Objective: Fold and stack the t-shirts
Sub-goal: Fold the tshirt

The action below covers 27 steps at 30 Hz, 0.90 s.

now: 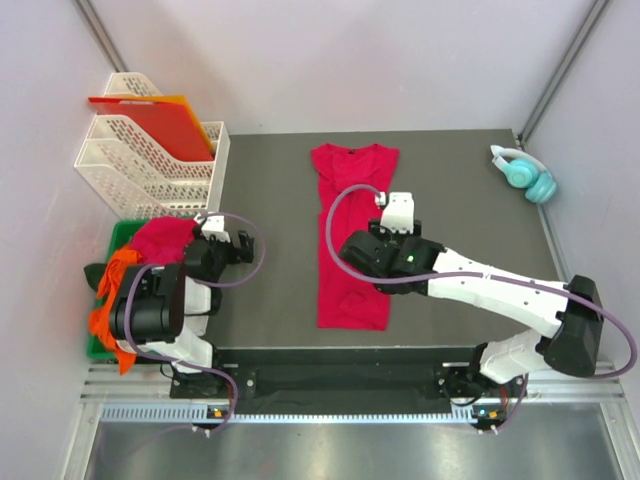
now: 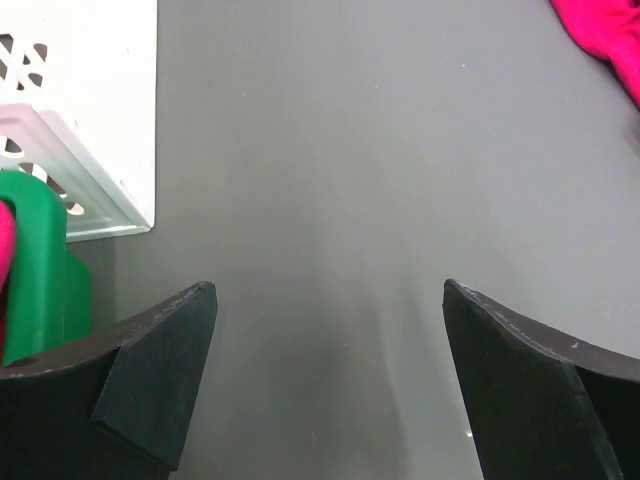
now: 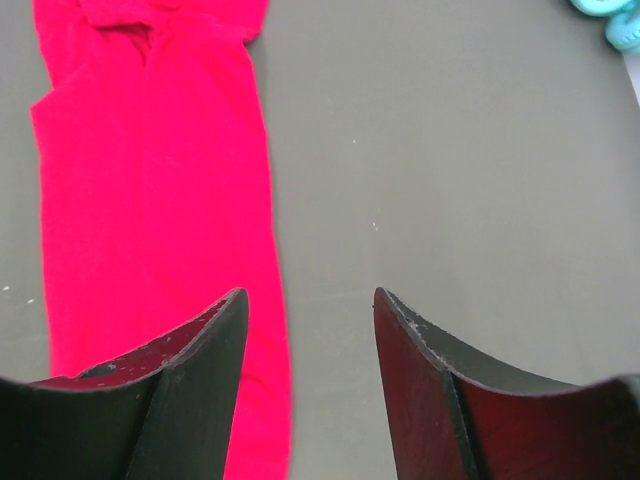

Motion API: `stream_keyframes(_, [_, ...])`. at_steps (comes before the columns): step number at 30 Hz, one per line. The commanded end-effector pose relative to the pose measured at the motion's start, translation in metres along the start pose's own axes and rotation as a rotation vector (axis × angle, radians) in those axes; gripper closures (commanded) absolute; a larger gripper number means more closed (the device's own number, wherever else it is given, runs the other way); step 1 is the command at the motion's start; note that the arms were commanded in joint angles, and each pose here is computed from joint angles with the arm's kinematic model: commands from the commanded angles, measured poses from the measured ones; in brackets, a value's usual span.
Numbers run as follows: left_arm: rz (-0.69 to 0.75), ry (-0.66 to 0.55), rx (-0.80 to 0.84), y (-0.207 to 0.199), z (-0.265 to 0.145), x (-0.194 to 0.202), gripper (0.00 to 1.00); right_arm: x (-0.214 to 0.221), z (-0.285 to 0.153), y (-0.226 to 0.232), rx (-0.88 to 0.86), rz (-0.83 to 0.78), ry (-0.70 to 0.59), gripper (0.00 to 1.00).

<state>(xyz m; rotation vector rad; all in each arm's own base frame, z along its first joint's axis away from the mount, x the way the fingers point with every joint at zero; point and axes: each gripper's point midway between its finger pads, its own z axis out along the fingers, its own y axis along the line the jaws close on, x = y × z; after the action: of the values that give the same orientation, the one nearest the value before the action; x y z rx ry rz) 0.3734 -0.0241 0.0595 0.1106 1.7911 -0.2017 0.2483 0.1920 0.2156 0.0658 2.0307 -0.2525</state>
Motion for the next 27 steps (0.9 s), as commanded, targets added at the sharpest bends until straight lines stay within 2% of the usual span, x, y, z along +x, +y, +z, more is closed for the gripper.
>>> stream_keyframes(1, [0.031, -0.067, 0.015, -0.001, 0.008, -0.025, 0.01, -0.018, 0.011, 0.001, -0.079, 0.07, -0.039, 0.46])
stream_keyframes(9, [0.036, -0.088, 0.014, -0.001, 0.007, -0.028, 0.01, -0.036, 0.014, -0.015, -0.101, 0.098, -0.135, 0.46])
stream_keyframes(16, [0.036, -0.088, 0.014, -0.001, 0.007, -0.028, 0.01, -0.022, 0.014, -0.022, -0.141, 0.165, -0.092, 0.46])
stream_keyframes(23, [0.036, -0.087, 0.012, 0.0, 0.007, -0.027, 0.01, -0.026, 0.001, -0.062, -0.118, 0.142, -0.123, 0.45])
stream_keyframes(27, [0.039, -0.099, 0.014, -0.001, 0.007, -0.03, 0.01, -0.016, 0.007, -0.074, -0.095, 0.146, -0.08, 0.45])
